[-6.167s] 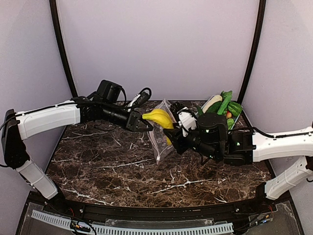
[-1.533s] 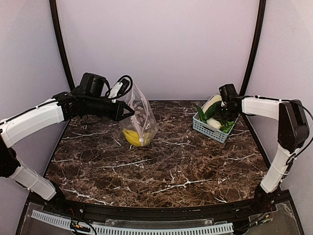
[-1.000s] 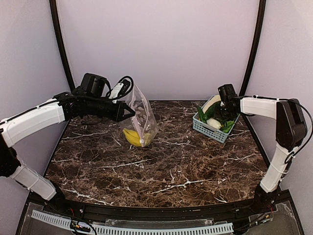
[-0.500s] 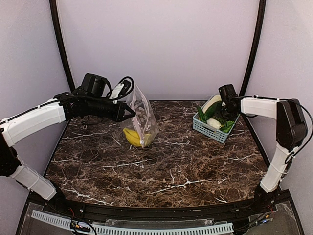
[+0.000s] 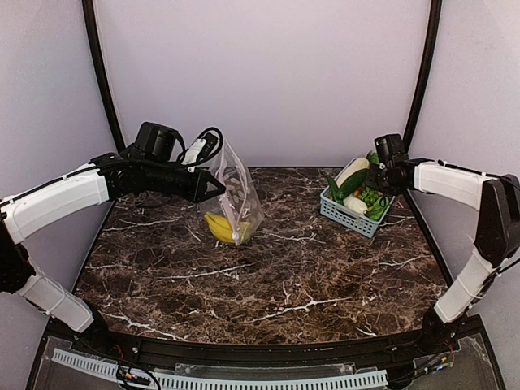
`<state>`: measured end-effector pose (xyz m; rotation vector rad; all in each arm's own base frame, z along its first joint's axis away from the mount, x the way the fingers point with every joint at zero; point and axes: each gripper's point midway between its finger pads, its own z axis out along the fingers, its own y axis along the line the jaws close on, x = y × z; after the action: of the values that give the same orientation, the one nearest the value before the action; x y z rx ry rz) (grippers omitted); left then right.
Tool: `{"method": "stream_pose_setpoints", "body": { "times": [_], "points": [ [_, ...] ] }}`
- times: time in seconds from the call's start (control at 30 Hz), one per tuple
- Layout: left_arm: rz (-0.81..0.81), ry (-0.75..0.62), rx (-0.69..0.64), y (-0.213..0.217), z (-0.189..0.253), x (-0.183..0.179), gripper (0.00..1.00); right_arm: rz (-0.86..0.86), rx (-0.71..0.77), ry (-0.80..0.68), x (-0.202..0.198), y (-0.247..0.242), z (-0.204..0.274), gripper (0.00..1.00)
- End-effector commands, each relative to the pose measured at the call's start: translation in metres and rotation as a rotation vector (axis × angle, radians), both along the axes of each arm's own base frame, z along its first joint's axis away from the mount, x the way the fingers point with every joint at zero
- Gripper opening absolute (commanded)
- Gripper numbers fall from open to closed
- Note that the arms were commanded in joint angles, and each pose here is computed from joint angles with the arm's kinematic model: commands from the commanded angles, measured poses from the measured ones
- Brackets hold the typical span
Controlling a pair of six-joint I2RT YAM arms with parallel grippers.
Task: Place the food in the zip-top bag and seal the zipper
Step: Pick up the fake vegetable from the bin, then place the fake vegetable in the zipper food storage bag.
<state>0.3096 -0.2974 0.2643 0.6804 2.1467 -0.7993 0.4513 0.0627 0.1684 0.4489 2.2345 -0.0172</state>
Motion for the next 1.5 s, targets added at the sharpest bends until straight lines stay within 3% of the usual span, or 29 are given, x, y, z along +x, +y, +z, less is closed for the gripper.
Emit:
{"method": "stream_pose_setpoints", "body": {
  "times": [0.0, 0.33, 0.63, 0.83, 1.13, 1.47],
  "points": [
    [-0.010, -0.009, 0.006, 0.002, 0.003, -0.002, 0.01, -0.014, -0.017, -0.067, -0.007, -0.010, 0.023, 0.04],
    [0.002, -0.039, 0.017, 0.007, 0.008, -0.001, 0.01, 0.225, 0.053, -0.146, -0.047, 0.018, 0.065, 0.01],
    [-0.003, -0.057, 0.053, 0.009, 0.007, 0.000, 0.01, 0.508, 0.133, -0.177, -0.123, 0.064, 0.115, 0.01],
    [-0.018, -0.057, 0.073, 0.007, -0.001, 0.003, 0.01, 0.760, 0.285, -0.190, -0.173, 0.114, 0.138, 0.01],
    [-0.063, -0.069, 0.080, 0.003, -0.005, 0.000, 0.01, 1.111, 0.415, -0.090, -0.237, 0.203, 0.142, 0.01],
    [-0.077, -0.068, 0.076, 0.002, -0.005, -0.001, 0.01, 1.289, 0.466, 0.075, -0.288, 0.255, 0.136, 0.01]
  ]
}}
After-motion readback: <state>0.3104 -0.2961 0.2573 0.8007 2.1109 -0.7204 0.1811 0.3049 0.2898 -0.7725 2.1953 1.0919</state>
